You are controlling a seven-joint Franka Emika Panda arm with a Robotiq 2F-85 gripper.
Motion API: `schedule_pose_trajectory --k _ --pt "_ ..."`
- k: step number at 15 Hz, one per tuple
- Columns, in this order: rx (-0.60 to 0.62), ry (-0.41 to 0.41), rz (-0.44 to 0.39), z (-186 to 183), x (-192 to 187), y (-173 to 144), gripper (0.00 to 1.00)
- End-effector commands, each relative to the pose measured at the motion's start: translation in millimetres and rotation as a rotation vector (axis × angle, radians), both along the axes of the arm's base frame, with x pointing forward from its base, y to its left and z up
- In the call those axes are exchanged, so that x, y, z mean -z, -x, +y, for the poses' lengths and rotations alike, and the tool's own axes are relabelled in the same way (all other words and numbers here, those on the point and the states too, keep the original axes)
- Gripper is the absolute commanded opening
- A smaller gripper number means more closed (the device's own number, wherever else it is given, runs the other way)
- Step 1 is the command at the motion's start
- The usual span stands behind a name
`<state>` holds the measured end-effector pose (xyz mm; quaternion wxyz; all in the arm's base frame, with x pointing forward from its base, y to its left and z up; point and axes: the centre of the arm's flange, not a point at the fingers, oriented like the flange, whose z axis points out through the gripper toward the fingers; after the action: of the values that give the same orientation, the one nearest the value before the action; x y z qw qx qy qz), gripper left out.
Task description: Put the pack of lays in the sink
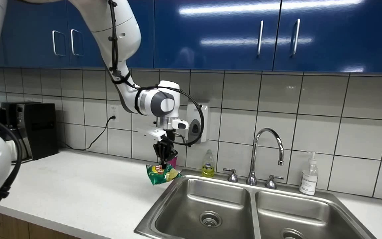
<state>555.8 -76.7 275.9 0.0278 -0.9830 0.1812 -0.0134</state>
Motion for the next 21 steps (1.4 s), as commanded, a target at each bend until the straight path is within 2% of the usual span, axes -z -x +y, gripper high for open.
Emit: schedule_pose_trajectory --k 1,9,21 --pt "0.074 -0.016 0.002 -37 -8 6 0.00" --pt "0.185 -0.006 0.015 -105 10 9 0.00" --pt "0.230 0.017 0.106 -146 102 -10 0.00"
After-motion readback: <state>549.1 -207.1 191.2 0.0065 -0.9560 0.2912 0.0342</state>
